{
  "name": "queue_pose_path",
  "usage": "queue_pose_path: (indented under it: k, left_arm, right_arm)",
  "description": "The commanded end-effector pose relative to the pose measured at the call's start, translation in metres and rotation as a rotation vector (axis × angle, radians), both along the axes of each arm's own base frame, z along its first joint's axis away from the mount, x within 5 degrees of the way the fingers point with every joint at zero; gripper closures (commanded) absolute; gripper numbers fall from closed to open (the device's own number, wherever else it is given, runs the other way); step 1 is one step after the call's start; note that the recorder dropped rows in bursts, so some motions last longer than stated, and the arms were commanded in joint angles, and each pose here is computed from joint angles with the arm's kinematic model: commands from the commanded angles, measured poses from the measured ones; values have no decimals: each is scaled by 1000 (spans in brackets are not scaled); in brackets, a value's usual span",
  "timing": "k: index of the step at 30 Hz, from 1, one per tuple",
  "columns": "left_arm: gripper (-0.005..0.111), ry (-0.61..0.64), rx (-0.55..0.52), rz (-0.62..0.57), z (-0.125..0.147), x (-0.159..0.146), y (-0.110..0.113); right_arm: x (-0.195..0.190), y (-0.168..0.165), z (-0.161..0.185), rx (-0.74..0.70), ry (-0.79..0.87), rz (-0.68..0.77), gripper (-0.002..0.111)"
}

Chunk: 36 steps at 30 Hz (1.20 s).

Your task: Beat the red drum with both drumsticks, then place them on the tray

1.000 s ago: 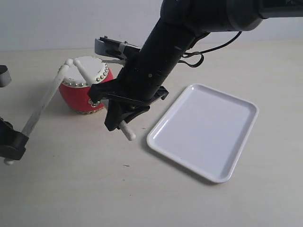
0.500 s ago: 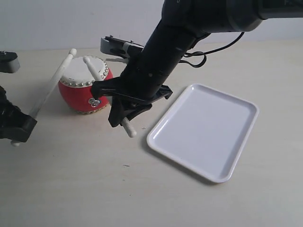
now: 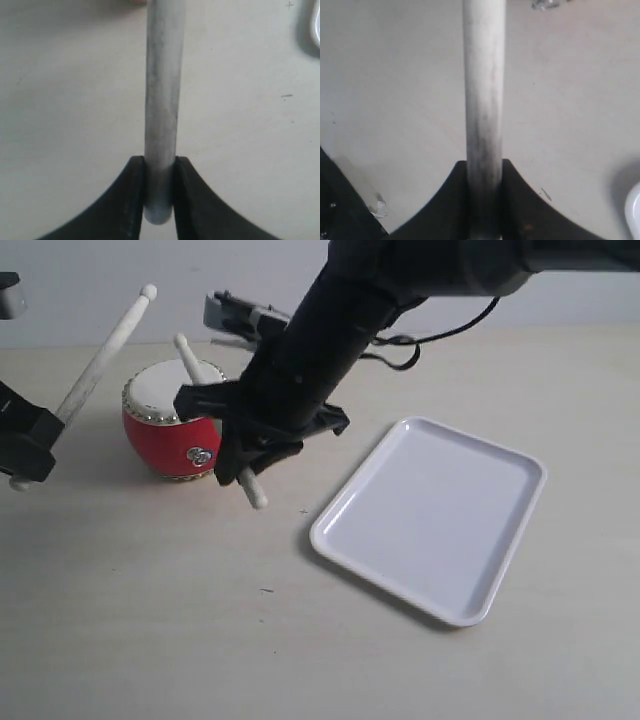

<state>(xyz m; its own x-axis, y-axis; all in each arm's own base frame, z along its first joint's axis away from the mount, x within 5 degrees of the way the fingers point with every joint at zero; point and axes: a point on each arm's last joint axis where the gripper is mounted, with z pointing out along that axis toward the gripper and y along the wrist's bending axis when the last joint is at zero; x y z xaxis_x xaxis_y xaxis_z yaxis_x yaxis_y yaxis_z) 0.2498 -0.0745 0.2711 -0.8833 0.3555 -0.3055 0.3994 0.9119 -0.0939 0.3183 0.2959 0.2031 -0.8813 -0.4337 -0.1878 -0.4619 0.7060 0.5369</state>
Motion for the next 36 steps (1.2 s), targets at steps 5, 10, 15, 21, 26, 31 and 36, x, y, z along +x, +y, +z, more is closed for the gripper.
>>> queue_pose_path:
  k: [5, 10, 15, 21, 26, 31, 36]
  left_arm:
    - [107, 10, -20, 26, -15, 1, -1]
    - [107, 124, 10, 46, -67, 3, -1]
    - [107, 289, 38, 56, -108, 8, -4]
    - [107, 354, 21, 47, -99, 10, -7]
    - [107, 265, -8, 33, -61, 4, -7]
    - [107, 120, -47, 29, -21, -11, -3]
    - [107, 15, -74, 42, -10, -11, -2]
  right_arm:
    - [-3, -1, -26, -68, 144, -4, 108]
    - [-7, -5, 21, 8, 29, -21, 108]
    - [-9, -8, 45, 54, -43, -42, 108]
    - [-3, -3, 20, 28, -19, -23, 108]
    - [5, 6, -35, -10, 103, -52, 108]
    - [2, 9, -66, -37, 213, -29, 108]
    - [-5, 6, -46, -30, 225, 19, 108]
